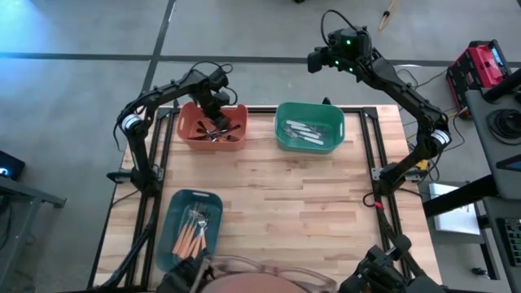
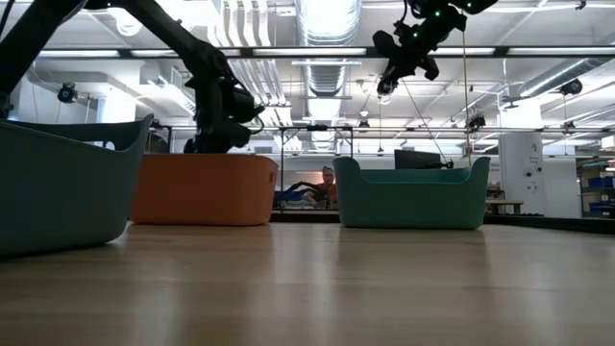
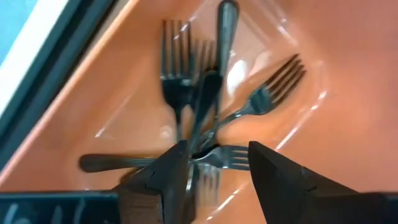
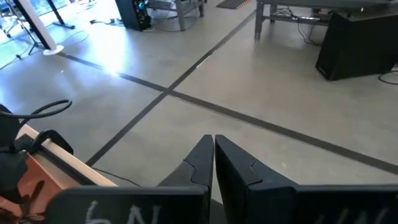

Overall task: Sort silverware by color (type)
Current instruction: Adjust the white forks in the green bin

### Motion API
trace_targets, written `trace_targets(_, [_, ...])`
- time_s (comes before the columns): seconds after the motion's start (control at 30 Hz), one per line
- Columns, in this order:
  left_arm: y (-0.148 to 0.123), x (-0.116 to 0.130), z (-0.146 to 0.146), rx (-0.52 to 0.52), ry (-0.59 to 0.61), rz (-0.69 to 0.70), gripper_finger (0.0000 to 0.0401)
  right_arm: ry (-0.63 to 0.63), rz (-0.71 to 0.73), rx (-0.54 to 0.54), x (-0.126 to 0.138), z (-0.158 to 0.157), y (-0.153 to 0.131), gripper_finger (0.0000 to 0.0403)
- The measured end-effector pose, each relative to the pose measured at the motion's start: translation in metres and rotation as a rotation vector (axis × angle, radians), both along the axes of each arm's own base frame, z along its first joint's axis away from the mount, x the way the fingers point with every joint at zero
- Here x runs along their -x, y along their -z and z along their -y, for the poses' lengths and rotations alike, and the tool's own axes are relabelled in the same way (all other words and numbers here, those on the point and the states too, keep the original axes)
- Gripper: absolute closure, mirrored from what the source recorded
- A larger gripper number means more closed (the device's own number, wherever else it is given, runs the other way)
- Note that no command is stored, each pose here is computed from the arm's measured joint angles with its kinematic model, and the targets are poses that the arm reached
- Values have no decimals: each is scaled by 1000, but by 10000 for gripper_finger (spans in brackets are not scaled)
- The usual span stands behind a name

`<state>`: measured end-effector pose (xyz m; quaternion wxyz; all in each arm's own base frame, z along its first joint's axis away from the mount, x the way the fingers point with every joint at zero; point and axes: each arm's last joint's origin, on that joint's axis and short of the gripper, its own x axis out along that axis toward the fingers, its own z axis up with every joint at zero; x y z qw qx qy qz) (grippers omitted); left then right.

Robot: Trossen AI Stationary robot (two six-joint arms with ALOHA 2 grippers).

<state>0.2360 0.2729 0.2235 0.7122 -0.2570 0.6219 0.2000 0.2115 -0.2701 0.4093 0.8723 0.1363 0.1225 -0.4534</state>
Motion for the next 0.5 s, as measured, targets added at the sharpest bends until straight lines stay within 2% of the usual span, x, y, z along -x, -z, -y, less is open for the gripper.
trace_targets(0.1, [-4,0,2,26,-18,43,250,-1,-5,-7,0,0,1,394])
trace_targets(0.27, [-15,-1,2,10,-48,75,250,-7,-3,-10,0,-1,1,394])
trace_targets(0.43, [-33,0,3,22,-49,66,250,-15,-1,-11,-1,-1,1,394])
trace_targets(0.5, [-39,0,3,20,-49,68,250,-55,3,-14,-2,-2,1,394])
